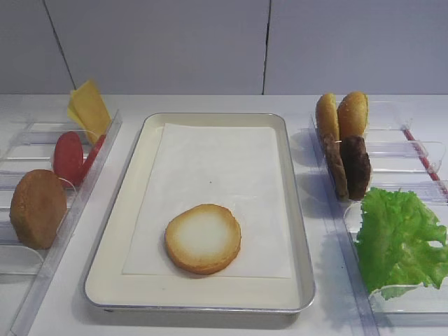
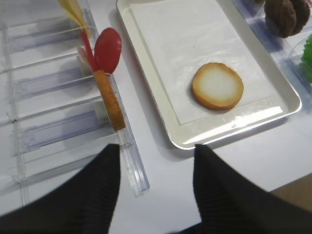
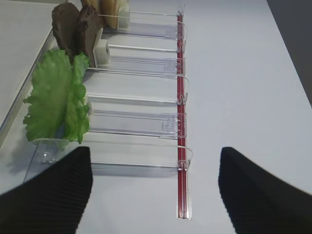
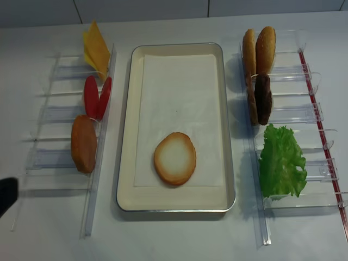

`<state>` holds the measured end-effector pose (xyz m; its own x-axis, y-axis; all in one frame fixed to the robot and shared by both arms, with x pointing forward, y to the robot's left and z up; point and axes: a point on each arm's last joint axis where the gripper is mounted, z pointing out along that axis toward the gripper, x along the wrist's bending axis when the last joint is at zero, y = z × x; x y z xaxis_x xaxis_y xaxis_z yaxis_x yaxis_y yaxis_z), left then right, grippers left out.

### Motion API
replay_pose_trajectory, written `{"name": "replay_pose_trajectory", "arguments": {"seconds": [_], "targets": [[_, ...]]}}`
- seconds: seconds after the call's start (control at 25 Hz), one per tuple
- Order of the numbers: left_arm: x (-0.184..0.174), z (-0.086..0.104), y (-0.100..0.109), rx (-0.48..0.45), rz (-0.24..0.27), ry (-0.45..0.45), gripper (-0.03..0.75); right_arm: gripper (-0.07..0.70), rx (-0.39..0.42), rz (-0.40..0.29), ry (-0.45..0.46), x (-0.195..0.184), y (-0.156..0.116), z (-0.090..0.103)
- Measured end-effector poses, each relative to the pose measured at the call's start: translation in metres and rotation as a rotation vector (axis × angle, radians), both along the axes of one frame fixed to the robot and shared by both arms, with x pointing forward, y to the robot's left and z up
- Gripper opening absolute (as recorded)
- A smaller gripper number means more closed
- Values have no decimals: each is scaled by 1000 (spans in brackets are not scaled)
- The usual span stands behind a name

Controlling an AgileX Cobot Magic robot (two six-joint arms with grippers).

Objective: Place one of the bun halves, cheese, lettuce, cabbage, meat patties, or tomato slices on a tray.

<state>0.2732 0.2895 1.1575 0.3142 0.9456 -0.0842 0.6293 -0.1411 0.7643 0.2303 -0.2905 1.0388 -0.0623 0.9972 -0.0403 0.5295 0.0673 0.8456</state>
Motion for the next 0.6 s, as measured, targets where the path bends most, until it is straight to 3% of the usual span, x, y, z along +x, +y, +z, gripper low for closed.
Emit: {"name": "replay_pose_trajectory", "arguments": {"seconds": [0.2, 0.6], "targets": [[-25, -12, 12, -25, -5, -67, 298, 533, 0, 0, 0, 0, 0, 0], [-44, -82, 24, 42, -26, -71, 290, 533, 5, -3, 0, 0, 0, 0]]}}
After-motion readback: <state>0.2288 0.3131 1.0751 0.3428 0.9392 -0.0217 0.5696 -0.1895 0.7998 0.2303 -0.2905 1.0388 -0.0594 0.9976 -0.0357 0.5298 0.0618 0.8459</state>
